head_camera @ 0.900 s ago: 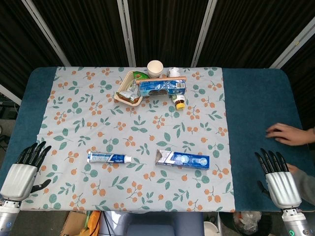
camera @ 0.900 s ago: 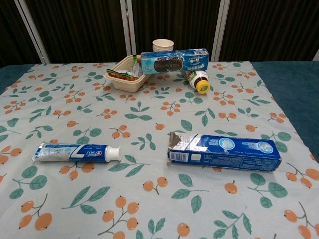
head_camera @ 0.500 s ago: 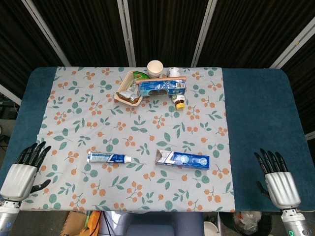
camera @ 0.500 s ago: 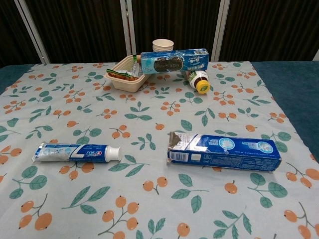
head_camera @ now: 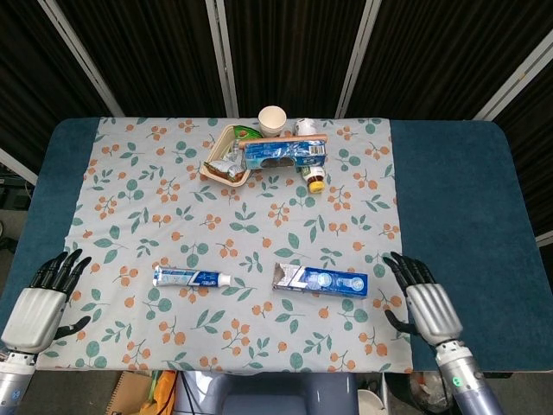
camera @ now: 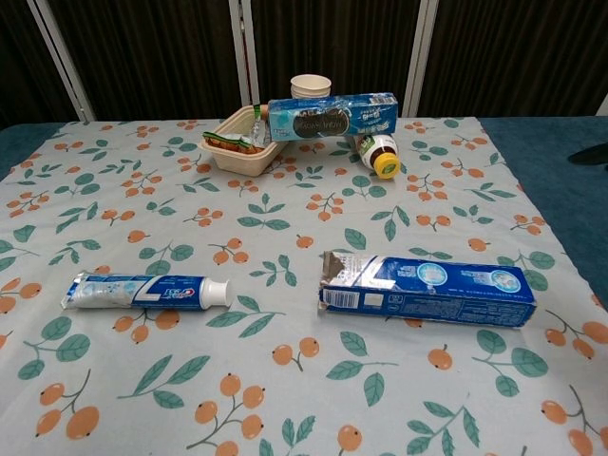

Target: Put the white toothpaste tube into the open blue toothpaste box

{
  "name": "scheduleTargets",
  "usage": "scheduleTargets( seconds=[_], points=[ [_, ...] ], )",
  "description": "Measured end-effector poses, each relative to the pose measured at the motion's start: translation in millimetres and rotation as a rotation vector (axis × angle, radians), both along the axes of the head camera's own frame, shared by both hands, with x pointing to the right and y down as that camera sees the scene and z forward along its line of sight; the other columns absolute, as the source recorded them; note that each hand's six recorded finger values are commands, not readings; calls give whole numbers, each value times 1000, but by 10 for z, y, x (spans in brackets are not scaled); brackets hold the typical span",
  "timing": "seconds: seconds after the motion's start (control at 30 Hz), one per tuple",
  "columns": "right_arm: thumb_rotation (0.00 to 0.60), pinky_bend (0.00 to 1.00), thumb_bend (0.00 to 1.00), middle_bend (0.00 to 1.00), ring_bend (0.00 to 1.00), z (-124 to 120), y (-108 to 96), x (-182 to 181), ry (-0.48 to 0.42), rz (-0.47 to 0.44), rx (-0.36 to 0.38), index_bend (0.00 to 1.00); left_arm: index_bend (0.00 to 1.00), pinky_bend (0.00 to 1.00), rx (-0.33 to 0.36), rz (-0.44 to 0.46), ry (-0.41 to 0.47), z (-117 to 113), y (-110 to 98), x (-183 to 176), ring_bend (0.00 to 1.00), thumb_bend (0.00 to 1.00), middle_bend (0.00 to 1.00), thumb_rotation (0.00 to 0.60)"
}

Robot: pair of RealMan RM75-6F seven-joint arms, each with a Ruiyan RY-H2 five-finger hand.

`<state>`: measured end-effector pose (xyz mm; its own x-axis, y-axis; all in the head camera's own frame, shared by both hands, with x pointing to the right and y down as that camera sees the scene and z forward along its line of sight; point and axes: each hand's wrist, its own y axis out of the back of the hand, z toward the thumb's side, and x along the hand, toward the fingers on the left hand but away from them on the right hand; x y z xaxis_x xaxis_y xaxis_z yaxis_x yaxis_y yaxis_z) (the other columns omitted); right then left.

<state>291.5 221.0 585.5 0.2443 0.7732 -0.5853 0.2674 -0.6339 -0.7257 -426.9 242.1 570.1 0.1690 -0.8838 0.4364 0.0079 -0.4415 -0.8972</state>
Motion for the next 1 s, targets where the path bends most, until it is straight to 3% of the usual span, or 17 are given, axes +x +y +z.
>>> scheduleTargets(
  seconds=[0.23, 0.43, 1.0],
  points=[
    [600, 80, 324, 22, 0, 302, -83, -721, -56, -49, -96, 0, 0, 106, -14, -8, 7, 4, -3, -13, 4, 1, 0, 600],
    [600, 80, 323, 22, 0, 510, -56, -1227, -86, -88, -135, 0, 0, 106, -24, -10, 14, 8, -6, -20, 4, 1, 0, 600],
    [600, 79, 323, 45, 1, 895, -108, -1408, -13, -102, -107, 0, 0, 106, -49, -20, 25, 33, -12, -13, 5, 1, 0, 600]
  ],
)
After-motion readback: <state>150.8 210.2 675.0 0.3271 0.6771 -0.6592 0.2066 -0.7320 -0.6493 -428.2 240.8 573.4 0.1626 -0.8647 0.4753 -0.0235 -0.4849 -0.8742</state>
